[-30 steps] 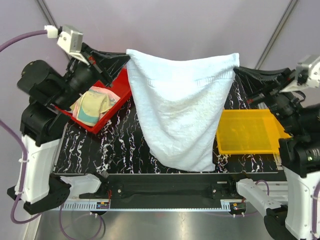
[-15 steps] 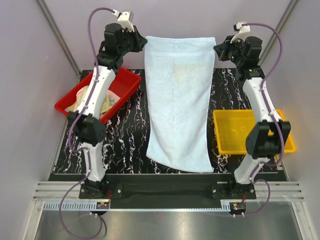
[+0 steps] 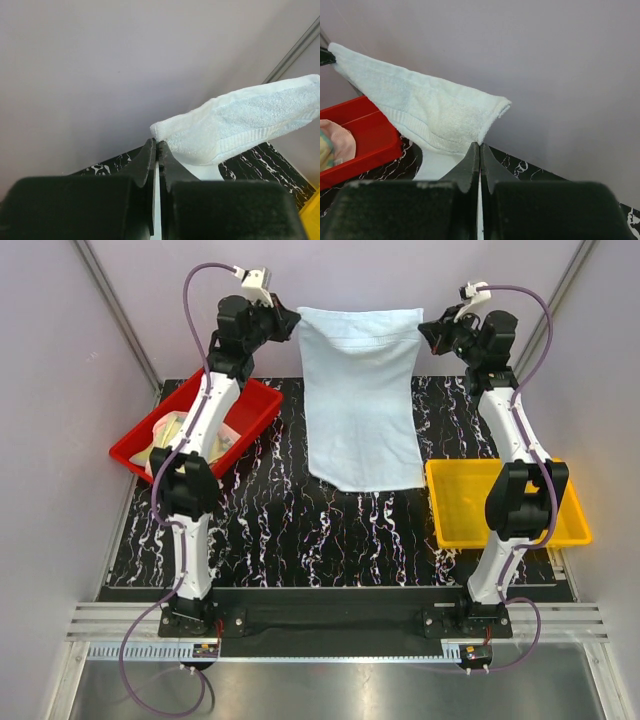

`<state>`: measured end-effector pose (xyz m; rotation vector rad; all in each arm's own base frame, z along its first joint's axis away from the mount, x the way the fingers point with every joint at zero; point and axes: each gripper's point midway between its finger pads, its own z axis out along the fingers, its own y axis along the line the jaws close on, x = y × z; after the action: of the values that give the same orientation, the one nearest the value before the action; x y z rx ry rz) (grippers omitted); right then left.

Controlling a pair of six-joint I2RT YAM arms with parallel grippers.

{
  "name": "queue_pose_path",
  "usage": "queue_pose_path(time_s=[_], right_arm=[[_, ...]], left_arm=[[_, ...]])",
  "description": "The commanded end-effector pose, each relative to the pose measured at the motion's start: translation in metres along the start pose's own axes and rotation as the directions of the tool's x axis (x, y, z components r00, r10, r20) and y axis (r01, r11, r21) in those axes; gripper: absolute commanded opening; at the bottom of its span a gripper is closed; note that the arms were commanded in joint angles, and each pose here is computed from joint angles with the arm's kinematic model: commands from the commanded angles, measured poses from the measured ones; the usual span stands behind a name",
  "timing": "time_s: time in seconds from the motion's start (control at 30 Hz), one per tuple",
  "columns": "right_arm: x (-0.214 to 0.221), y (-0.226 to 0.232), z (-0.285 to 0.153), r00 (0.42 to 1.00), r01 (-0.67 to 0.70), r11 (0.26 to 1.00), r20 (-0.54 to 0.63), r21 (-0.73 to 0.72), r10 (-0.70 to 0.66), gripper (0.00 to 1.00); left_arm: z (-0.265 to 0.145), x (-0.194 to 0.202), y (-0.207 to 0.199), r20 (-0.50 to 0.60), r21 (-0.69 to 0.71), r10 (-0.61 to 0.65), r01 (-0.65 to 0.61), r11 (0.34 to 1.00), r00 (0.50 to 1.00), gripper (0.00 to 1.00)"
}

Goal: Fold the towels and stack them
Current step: Flatten out the crumpled towel

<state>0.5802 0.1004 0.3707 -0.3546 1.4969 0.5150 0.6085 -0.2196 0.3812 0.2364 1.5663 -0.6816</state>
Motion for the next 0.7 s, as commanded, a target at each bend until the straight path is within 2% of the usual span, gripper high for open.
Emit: queue_pose_path(time_s=[0.0,0.13,0.2,0.23,0.27,0.3,0.37,0.4,0.47,0.5,0.53,0.57,0.6,0.63,0.67], right_arm=[[-0.018,0.007,0.005,0.995,0.068,0.997,0.074,-0.039,-0.065,0.00],[-0.020,0.010,0.001,0.998,0.044,0.998,0.042,-0.042,-0.042,0.00],[-0.037,0.020,-0.011,0.998,0.036,0.999,0.048,-0.038,-0.034,0.00],[-0.050,0.032,-0.023,0.999,0.026,0.999,0.039,-0.039,-0.025,0.00],[-0.057,0.039,-0.031,0.999,0.023,0.999,0.036,-0.034,-0.022,0.00],[-0.061,0.048,-0.039,0.999,0.018,0.999,0.028,-0.037,-0.017,0.00],[-0.071,0.081,-0.069,1.000,0.016,0.998,0.001,-0.058,-0.016,0.00],[-0.072,0.093,-0.082,1.000,0.015,0.998,-0.012,-0.064,-0.016,0.00],[-0.082,0.128,-0.119,0.999,0.036,0.995,0.005,-0.092,-0.035,0.00],[-0.081,0.140,-0.134,1.000,0.029,0.994,-0.006,-0.102,-0.030,0.00],[-0.092,0.158,-0.163,0.999,0.040,0.993,0.025,-0.113,-0.037,0.00],[-0.101,0.180,-0.193,0.998,0.035,0.989,0.061,-0.144,-0.026,0.00],[-0.101,0.181,-0.193,0.998,0.020,0.989,0.059,-0.149,-0.011,0.00],[-0.113,0.198,-0.222,0.994,0.034,0.986,0.106,-0.163,-0.017,0.00],[-0.119,0.210,-0.238,0.992,0.031,0.982,0.125,-0.188,-0.007,0.00]], left_arm=[[-0.007,-0.033,-0.017,0.101,0.058,0.075,-0.081,0.995,0.992,0.00],[-0.017,-0.031,-0.020,0.072,0.059,0.090,-0.094,0.994,0.993,0.00],[-0.040,-0.057,-0.043,0.106,0.073,0.120,-0.128,0.989,0.987,0.00],[-0.047,-0.049,-0.044,0.083,0.060,0.123,-0.128,0.990,0.989,0.00],[-0.073,-0.084,-0.066,0.147,0.065,0.154,-0.165,0.984,0.977,0.00],[-0.084,-0.083,-0.077,0.134,0.065,0.174,-0.184,0.981,0.976,0.00],[-0.109,-0.079,-0.093,0.109,0.062,0.196,-0.203,0.977,0.975,0.00],[-0.139,-0.102,-0.126,0.161,0.091,0.235,-0.251,0.964,0.959,0.00],[-0.168,-0.091,-0.153,0.122,0.107,0.247,-0.260,0.960,0.961,0.00],[-0.205,-0.115,-0.174,0.184,0.114,0.260,-0.283,0.952,0.948,0.00],[-0.219,-0.110,-0.177,0.167,0.098,0.252,-0.271,0.958,0.953,0.00],[-0.249,-0.115,-0.196,0.194,0.122,0.234,-0.260,0.958,0.953,0.00],[-0.246,-0.100,-0.201,0.155,0.145,0.222,-0.244,0.959,0.963,0.00],[-0.275,-0.110,-0.211,0.186,0.152,0.210,-0.240,0.959,0.960,0.00],[-0.286,-0.102,-0.223,0.176,0.193,0.178,-0.212,0.958,0.968,0.00]])
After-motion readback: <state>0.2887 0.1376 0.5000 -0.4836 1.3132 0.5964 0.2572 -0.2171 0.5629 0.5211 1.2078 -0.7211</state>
